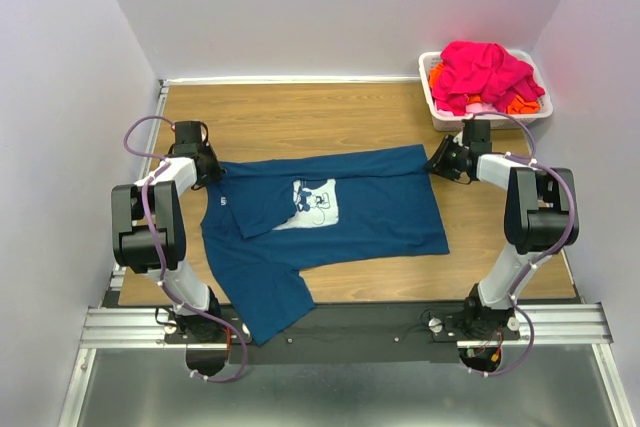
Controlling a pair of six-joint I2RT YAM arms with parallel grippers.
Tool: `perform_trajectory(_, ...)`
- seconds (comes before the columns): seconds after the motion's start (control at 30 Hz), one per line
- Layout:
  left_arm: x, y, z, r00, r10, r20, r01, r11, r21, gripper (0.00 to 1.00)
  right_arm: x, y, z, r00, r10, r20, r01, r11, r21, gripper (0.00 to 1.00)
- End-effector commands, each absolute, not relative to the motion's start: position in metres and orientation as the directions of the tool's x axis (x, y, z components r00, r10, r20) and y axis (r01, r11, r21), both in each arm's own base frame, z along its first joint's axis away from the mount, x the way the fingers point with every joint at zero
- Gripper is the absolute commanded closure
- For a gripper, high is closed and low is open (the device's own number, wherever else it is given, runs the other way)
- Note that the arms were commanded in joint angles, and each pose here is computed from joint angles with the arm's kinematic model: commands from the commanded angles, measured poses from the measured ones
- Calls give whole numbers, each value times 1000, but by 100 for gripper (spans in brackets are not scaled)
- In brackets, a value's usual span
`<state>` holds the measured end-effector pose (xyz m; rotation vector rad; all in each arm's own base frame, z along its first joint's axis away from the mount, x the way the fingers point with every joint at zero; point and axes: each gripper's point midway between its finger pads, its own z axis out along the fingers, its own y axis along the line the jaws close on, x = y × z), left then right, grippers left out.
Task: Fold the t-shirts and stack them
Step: Fold the tshirt
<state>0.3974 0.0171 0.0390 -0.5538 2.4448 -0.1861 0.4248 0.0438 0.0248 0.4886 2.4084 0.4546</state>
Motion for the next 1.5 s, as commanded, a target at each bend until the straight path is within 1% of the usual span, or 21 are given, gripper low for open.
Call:
perform_trajectory(0.0,403,15,58,-707,-415,-572,-313,909,-273,100,411,31,-2,-755,449,-477,288,882,374,60)
perform_trajectory(0.1,402,16,58,-708,-413,-573,-312,911,-270,100,413,33,-1,-758,447,-475,278,880,385,73)
perform_trajectory(0.13,401,16,58,-710,-410,-572,-312,912,-267,100,412,34,-1,-760,447,-473,277,880,386,81)
perform_trajectory(0.2,400,16,58,-711,-412,-570,-314,911,-266,100,413,34,0,-757,449,-474,278,878,389,89)
perform_trajectory(0.23,400,16,58,-712,-410,-570,-315,912,-264,100,414,34,4,-752,453,-478,276,876,395,96)
perform_trajectory(0.27,400,17,59,-711,-410,-571,-318,912,-259,100,414,35,6,-752,454,-478,274,875,400,99)
perform_trajectory(0.53,400,24,68,-719,-394,-572,-326,919,-223,100,424,39,45,-719,457,-523,235,869,436,99)
perform_trajectory(0.77,401,25,72,-739,-387,-552,-326,922,-210,100,419,42,60,-725,462,-510,232,862,451,99)
perform_trajectory(1.23,402,29,62,-761,-378,-526,-327,925,-192,100,401,49,48,-753,483,-447,262,843,470,99)
perform_trajectory(1.47,397,30,45,-769,-388,-508,-342,921,-186,100,389,49,24,-779,489,-391,297,839,456,99)
